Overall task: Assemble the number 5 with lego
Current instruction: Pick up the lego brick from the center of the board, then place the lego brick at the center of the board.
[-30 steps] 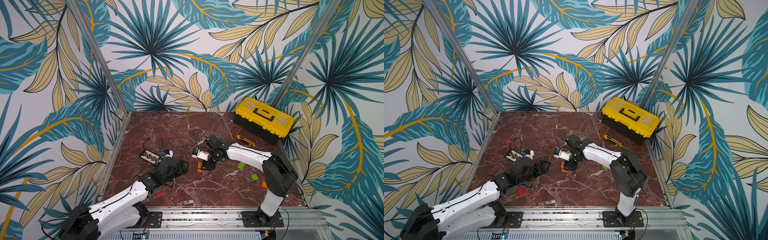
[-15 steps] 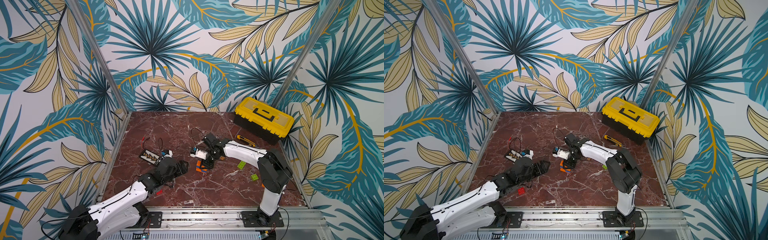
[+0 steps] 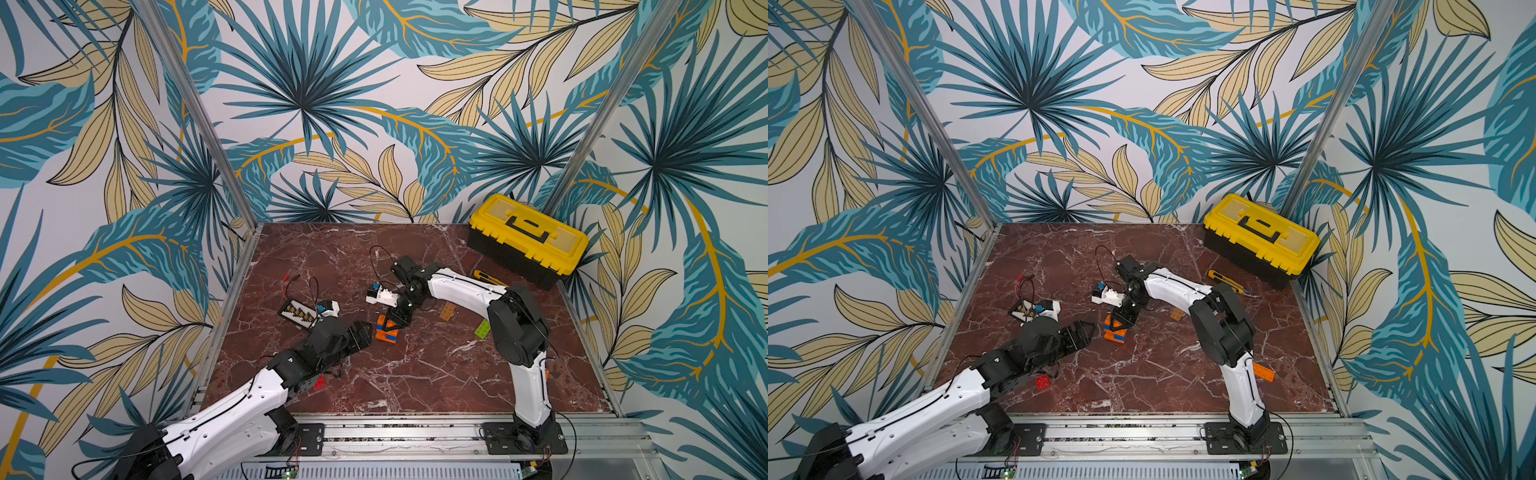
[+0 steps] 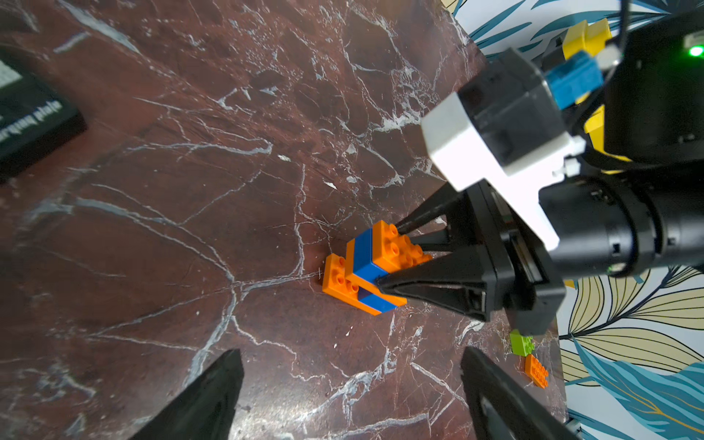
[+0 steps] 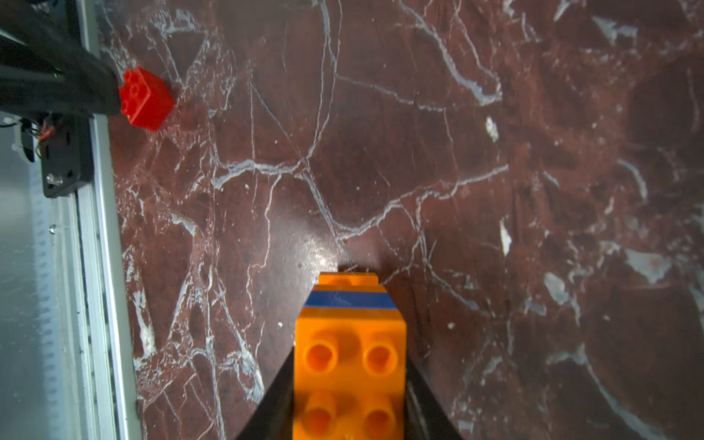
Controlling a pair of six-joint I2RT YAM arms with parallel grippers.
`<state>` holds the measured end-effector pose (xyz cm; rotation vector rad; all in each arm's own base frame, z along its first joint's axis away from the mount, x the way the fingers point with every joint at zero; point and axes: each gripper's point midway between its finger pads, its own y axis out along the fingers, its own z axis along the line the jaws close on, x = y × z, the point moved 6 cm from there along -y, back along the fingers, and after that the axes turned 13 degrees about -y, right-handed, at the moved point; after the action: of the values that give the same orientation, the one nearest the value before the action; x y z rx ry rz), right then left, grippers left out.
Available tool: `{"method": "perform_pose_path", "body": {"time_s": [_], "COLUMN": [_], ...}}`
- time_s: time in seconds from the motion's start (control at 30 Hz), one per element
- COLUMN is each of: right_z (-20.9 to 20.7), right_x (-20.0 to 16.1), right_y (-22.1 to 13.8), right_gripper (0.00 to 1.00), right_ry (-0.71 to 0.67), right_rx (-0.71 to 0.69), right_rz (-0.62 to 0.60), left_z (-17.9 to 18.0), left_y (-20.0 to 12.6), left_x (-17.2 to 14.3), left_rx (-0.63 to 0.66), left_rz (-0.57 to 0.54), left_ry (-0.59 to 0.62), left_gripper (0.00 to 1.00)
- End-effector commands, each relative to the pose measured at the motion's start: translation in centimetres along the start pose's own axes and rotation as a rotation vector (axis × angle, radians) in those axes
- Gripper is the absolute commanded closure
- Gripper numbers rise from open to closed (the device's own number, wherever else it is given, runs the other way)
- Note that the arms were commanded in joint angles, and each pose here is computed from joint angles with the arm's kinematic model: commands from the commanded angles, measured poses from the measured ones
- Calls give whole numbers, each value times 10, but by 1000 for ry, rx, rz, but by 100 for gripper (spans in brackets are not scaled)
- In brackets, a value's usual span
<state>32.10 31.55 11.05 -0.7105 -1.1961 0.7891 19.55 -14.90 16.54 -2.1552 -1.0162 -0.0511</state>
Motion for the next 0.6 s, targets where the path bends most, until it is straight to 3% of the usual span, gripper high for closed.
{"method": "perform_pose_path", "body": {"time_s": [0.0, 0.57], "right_z": [-2, -52], "right_x": [1, 34], "right_y": [5, 18], "right_gripper": [62, 57], "right_ry": [50, 130], "right_rx": [110, 206], "right_rz": [-2, -103], "left_z": [18, 26], "left_y": [-3, -14], "left_x": [0, 3], "left_rx": [63, 69], "left_rz": [-22, -49], "left_ry": [1, -18], "left_gripper": [7, 6]}}
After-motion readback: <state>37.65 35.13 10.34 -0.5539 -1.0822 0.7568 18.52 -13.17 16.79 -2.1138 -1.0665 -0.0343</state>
